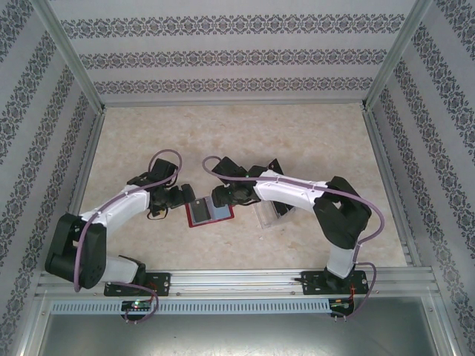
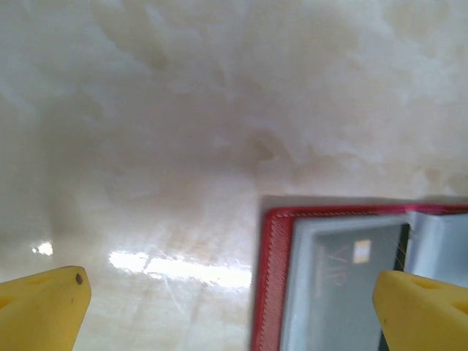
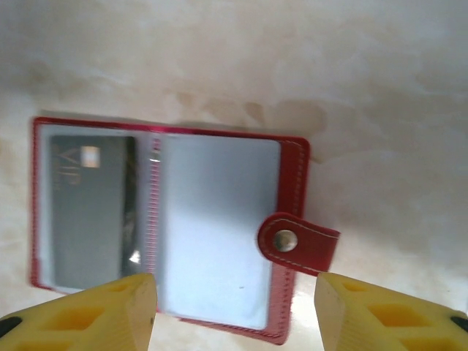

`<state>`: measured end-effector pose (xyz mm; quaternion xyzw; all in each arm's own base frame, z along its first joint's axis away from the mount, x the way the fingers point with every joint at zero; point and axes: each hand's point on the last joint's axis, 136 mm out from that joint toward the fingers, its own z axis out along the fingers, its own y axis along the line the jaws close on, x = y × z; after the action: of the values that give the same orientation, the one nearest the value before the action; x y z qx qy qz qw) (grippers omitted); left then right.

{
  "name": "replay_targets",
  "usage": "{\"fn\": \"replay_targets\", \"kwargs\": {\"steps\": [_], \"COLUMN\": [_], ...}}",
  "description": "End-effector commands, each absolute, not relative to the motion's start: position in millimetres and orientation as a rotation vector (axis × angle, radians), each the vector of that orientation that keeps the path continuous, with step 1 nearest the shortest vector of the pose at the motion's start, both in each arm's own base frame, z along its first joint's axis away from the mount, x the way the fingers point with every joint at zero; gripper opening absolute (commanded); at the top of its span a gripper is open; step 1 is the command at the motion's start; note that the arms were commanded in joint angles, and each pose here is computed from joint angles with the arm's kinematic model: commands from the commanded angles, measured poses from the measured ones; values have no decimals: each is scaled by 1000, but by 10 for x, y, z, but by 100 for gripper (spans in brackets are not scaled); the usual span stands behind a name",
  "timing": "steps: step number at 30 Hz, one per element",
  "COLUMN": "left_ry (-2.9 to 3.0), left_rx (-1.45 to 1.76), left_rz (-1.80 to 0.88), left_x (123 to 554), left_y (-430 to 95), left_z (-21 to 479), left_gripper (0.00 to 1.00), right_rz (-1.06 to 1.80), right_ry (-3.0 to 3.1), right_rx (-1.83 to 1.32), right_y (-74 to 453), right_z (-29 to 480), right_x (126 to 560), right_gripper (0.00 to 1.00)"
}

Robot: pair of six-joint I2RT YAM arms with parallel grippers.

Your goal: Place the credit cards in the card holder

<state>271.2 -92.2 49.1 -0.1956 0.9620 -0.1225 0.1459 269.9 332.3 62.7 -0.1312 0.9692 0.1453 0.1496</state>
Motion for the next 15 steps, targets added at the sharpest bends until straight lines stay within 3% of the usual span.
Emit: {"fn": "replay_targets", "kwargs": {"steps": [1,8,15], "left_ry": [2778,2755,2692], "left_rx": [-624,-654,-630], "left_rz": [-477,-601,-756], "left_x": [2592,2451,2498], "left_y": [-1012,-1098,-1251], "left_z": [431,345,347], "left_gripper": [100,100,100], "right_rz": [291,247,251], "right_ry": [2805,2820,2834], "right_rx": [-401,-424,-414], "right_y": [3174,3174,3160], "right_z": [437,301,244], "right_x": [2741,2793,2793], "right_gripper": [60,59,51]}}
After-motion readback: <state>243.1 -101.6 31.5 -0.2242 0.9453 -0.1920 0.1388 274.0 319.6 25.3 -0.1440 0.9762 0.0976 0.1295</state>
